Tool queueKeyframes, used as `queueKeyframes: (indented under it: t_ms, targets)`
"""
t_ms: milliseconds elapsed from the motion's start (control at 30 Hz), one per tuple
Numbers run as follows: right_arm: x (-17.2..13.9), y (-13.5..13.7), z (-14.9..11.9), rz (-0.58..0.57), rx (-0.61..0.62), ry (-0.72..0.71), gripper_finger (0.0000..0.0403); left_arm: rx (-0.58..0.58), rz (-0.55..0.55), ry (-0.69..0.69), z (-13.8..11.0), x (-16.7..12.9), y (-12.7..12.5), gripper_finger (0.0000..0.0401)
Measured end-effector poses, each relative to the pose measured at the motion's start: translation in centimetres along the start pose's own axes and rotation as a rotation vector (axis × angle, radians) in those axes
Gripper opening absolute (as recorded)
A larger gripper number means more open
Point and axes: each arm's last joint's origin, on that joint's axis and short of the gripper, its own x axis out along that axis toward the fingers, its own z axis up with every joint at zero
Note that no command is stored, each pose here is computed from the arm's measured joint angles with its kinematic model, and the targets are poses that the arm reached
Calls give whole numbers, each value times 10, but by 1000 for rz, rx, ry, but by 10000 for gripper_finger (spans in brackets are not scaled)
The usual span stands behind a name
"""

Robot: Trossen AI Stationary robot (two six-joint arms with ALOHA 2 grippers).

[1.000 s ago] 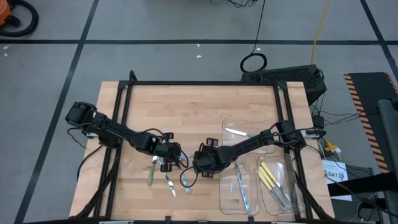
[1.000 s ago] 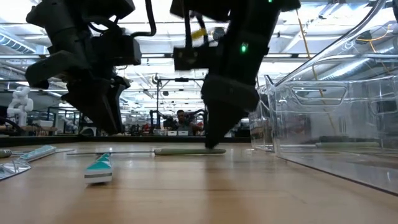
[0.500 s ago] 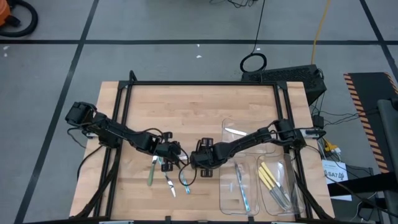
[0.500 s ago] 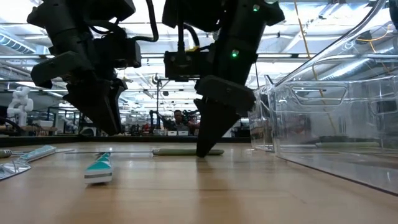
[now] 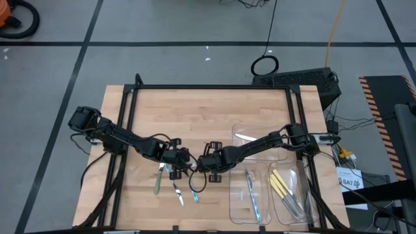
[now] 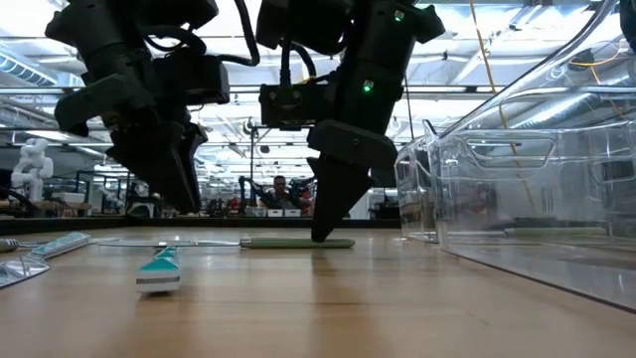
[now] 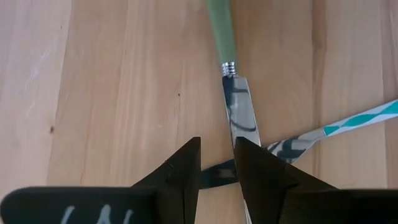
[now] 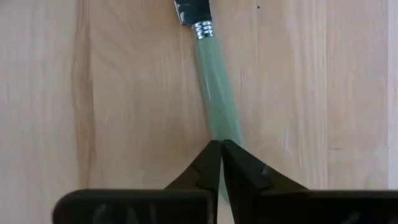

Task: Sort silverware by color (type)
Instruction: Put the green knife into the top transparent bin

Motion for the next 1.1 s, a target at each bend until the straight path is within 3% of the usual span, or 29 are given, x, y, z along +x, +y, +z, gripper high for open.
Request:
queueKeyframes:
  t_ms: [167,233,400,567,700,833,1100]
  targets:
    - [-15,2,0,14,21,-26,19,13,2,6,-1,0,0,108]
    - [-23,6,-1,-30,1,-48,34,16,2,14,-1,0,0,108]
    - [-34,13,0,-141,-75,-116,104,15,0,11,-1,0,0,108]
    - [-15,14,-2,-144,-132,-72,184,15,0,11,-1,0,0,108]
    - [-8,9,0,-87,-136,-46,210,15,1,11,-1,0,0,108]
    - [-6,1,1,-38,-95,-29,191,12,2,10,-1,0,0,108]
    - [-2,-12,5,102,-14,-1,63,12,1,10,-1,0,0,108]
